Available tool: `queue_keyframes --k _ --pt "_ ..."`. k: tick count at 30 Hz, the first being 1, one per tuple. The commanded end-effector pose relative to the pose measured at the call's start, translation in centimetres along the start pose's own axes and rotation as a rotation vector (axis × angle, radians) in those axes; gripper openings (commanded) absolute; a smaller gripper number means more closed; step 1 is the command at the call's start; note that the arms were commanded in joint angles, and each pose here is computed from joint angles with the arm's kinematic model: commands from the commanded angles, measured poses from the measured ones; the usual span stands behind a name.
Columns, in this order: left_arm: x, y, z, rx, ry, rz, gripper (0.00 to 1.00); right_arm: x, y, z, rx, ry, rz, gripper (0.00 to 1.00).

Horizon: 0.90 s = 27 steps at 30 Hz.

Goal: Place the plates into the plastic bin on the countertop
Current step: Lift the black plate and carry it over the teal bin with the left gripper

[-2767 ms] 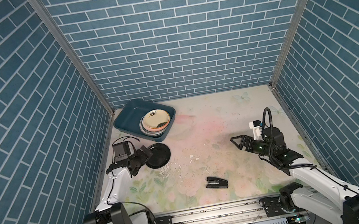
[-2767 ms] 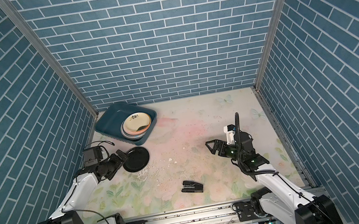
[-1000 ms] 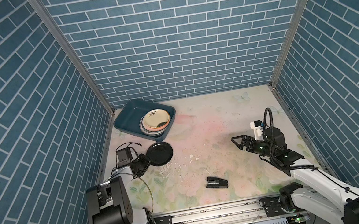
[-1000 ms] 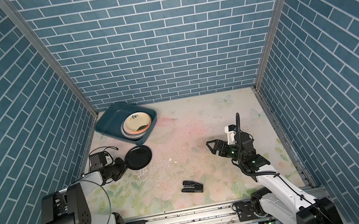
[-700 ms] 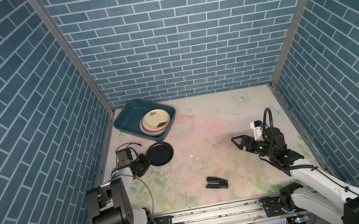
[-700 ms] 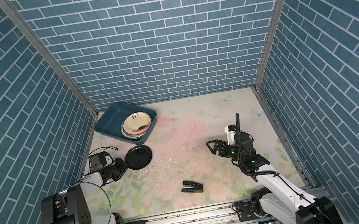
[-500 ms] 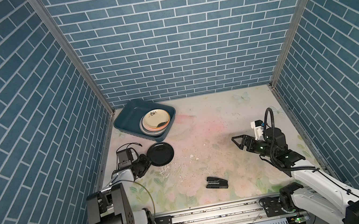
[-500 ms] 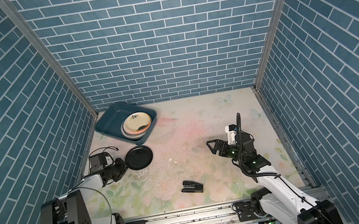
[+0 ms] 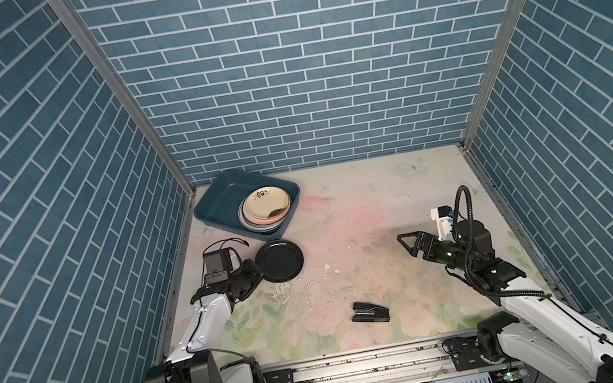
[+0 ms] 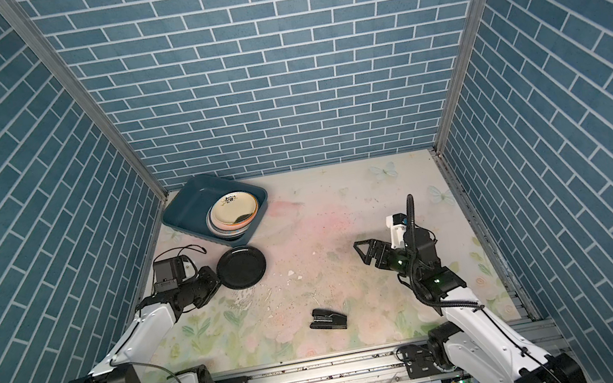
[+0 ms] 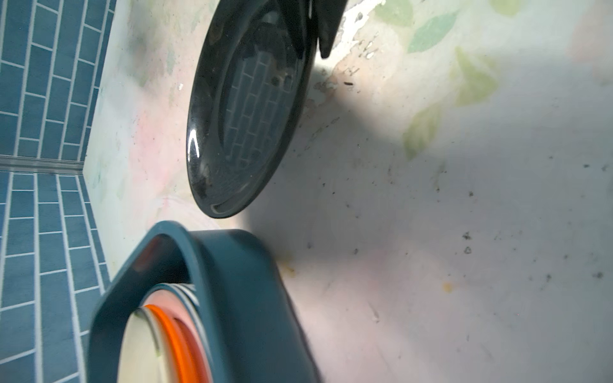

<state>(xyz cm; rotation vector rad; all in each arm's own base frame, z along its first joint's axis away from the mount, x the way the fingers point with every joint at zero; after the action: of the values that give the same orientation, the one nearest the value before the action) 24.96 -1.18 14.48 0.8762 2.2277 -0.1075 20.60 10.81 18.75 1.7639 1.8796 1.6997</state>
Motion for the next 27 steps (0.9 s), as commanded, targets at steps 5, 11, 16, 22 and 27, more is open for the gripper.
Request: queue_keyframes --k 5,11,16,22,27 --pt "-3.4 0.5 -3.4 -0.036 -0.064 0.048 0.00 -0.1 -0.1 -0.3 -0.010 -0.010 0.023 0.94" --pt "-6.4 0.8 -4.7 -0.016 -0.177 0.032 0.00 0.5 0.4 -0.1 -0.018 0.043 0.030 0.94" --pt "-7.9 2.0 -4.7 -0.044 -0.190 0.042 0.00 0.8 0.9 0.4 -0.025 0.080 0.039 0.94" --pt "-10.8 4.7 -4.0 -0.085 -0.208 0.046 0.00 1.1 1.2 0.5 -0.032 0.101 0.028 0.94" --pt "-12.0 7.8 -2.2 -0.176 -0.145 0.066 0.00 1.5 1.6 0.4 -0.052 0.122 0.008 0.94"
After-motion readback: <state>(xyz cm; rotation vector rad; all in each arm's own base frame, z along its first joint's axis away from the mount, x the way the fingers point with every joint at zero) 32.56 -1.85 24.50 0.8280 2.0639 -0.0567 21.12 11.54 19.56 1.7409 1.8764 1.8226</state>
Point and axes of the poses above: each gripper's point midway between its finger pads, its own z axis out along the fingers, its own x axis along the line the jaws close on, y = z × x, the point moved 8 cm from there along -z, back along the fingers, and after that the axes turned 12 degrees about -z, right-handed, at the moved point
